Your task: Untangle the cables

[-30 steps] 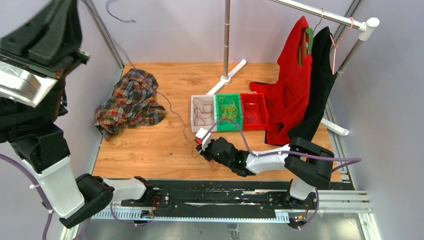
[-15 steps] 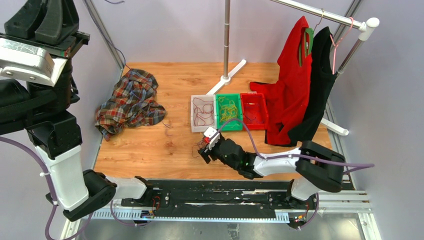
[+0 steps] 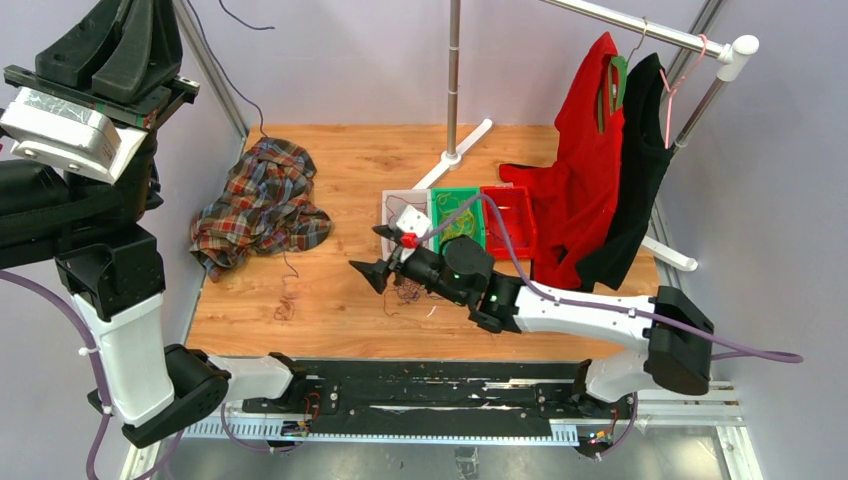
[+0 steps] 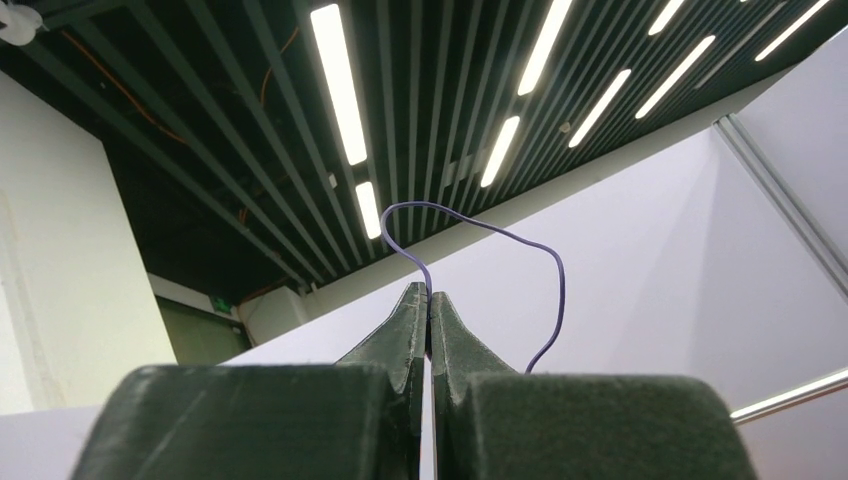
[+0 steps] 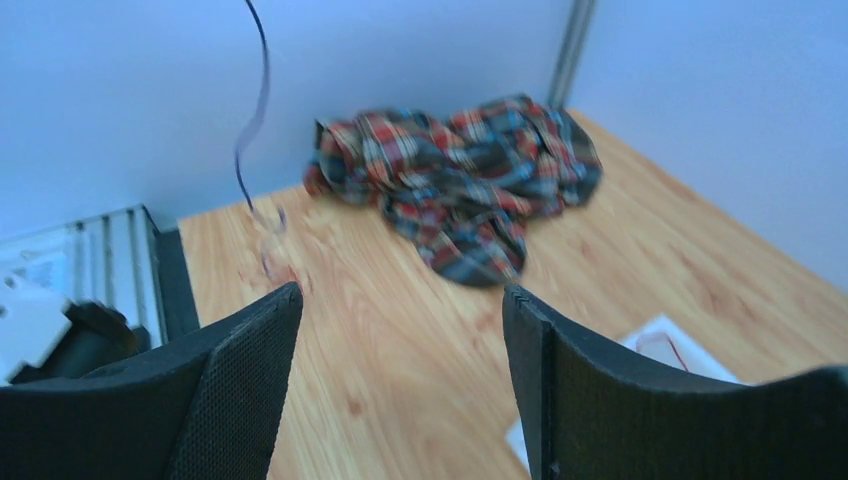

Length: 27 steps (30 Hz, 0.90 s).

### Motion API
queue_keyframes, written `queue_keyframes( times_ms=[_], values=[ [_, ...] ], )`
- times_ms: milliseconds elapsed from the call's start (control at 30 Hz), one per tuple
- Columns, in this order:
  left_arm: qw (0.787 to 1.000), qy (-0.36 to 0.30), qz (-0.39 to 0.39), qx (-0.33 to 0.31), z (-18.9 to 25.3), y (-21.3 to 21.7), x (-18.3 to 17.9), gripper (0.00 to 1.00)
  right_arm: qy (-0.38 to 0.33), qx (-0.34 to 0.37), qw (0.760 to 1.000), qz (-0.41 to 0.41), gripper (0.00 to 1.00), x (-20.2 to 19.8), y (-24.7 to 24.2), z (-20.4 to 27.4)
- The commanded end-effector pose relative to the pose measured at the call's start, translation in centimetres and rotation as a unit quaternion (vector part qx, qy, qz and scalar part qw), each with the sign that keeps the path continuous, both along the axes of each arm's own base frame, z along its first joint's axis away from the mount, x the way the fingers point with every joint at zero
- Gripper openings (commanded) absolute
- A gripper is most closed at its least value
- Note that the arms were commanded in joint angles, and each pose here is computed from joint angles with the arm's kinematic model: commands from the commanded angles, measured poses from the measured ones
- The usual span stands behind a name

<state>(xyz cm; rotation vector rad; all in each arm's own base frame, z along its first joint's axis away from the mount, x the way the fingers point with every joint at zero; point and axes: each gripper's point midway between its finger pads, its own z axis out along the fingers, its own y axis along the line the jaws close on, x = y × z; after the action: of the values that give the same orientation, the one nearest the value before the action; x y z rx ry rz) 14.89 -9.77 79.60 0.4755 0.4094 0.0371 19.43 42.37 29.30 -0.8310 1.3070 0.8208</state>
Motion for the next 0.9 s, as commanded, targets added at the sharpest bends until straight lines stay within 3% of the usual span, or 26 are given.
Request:
queue_keyframes(
  times_ms=[0,167,367,600,867],
  values=[
    [1.000,-0.024,-0.005,0.005,0.7,0.0,-1.1,0.00,-0.007,-0.017,0.998,0.065,0.73,-1.9,4.0,0.8],
    [0.999,-0.029,-0.009,0.013,0.7,-0.4,-1.2,0.00,-0.016,-0.038,0.996,0.077,0.74,-2.2,7.7,-0.1],
    [0.998,-0.039,-0.036,0.014,1.1,-0.6,-2.4,0.00,-0.034,-0.083,0.996,-0.014,0.73,1.2,7.8,-3.1],
    [0.996,-0.060,-0.070,0.005,1.9,-0.4,-4.4,0.00,-0.024,-0.144,0.985,-0.096,0.47,4.1,4.4,-9.7],
    [0.991,-0.093,-0.090,-0.041,4.2,1.1,-6.5,0.00,0.003,-0.210,0.966,-0.148,0.35,5.6,1.1,-17.9]
  ],
)
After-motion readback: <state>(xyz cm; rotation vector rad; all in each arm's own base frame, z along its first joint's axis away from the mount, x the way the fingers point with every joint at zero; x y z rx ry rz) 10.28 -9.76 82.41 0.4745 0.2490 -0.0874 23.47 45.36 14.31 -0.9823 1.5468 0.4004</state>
